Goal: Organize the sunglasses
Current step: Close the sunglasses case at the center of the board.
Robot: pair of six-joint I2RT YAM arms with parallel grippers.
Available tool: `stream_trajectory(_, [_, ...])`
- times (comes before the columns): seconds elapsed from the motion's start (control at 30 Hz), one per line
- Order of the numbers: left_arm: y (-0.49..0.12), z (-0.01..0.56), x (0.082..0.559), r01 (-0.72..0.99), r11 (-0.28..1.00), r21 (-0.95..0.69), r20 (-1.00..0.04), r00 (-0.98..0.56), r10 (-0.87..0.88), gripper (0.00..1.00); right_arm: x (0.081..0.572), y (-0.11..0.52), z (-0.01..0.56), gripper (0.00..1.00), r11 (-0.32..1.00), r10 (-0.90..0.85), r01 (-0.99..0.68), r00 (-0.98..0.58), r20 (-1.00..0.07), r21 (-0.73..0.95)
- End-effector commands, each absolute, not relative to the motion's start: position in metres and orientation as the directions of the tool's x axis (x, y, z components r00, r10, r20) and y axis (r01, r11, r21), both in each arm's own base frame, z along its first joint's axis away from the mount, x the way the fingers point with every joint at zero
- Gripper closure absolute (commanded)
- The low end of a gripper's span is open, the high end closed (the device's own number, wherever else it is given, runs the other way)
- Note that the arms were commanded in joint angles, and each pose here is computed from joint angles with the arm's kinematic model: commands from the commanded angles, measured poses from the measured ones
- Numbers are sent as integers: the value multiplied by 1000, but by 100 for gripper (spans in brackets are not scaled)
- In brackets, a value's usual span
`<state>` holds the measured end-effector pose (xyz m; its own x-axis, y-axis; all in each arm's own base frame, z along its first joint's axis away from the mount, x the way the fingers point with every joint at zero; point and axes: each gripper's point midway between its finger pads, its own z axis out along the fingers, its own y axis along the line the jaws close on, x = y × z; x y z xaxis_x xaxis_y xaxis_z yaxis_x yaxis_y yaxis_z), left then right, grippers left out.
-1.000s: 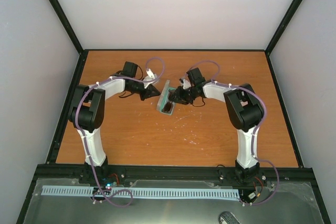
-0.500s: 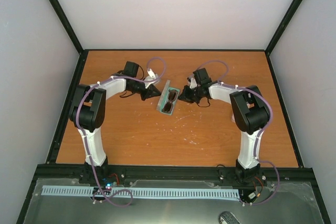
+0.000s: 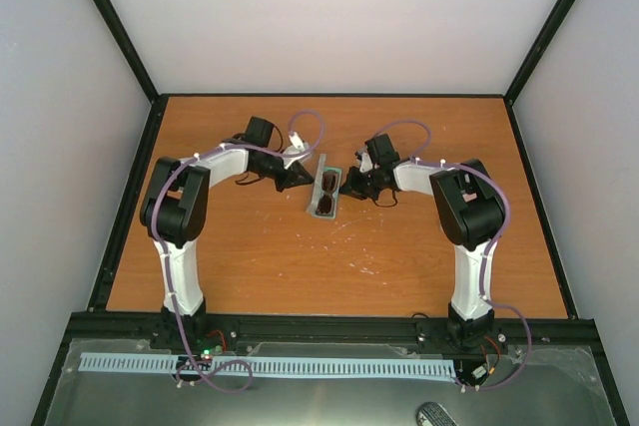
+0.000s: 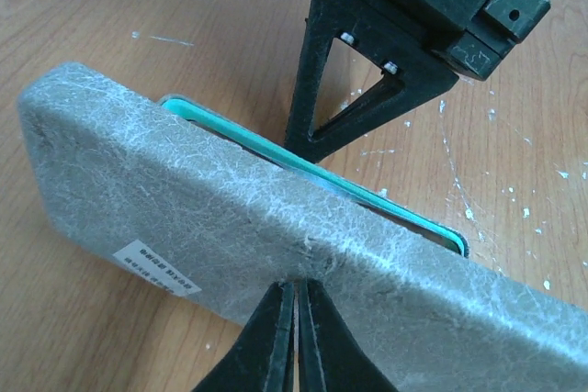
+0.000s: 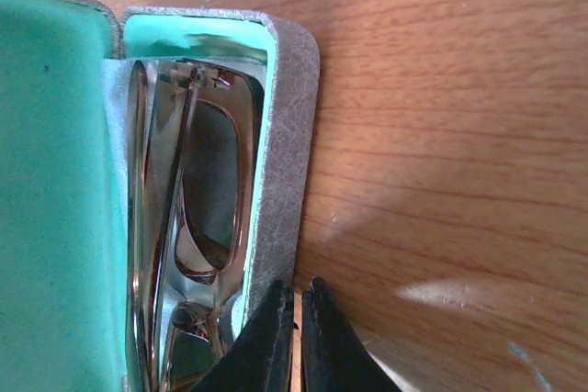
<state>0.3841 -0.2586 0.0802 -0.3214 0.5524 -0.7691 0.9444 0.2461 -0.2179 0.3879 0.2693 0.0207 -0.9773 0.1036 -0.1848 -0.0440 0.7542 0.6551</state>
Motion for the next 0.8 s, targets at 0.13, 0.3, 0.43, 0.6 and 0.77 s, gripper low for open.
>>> stream_trajectory(0.13, [-287, 71, 377, 949, 195, -246, -758, -314, 571, 96, 382, 280, 13, 95, 741, 85, -65, -978, -189, 669])
stream_trajectory(0.3, [-296, 64, 374, 946, 181, -267, -750, -323, 577, 96, 379, 284, 17, 95, 732, 78, -77, -978, -195, 677])
stream_trajectory(0.43, [-299, 61, 372, 946, 176, -271, -748, -322, 581, 96, 379, 284, 19, 96, 728, 75, -83, -977, -200, 680])
stream_trajectory(0.6, [-298, 60, 373, 947, 179, -266, -742, -320, 589, 96, 380, 284, 27, 95, 727, 73, -95, -974, -215, 680])
stream_trajectory(0.77, [-292, 75, 376, 960, 215, -181, -755, -276, 594, 64, 382, 271, 55, 85, 774, 65, -139, -953, -295, 618])
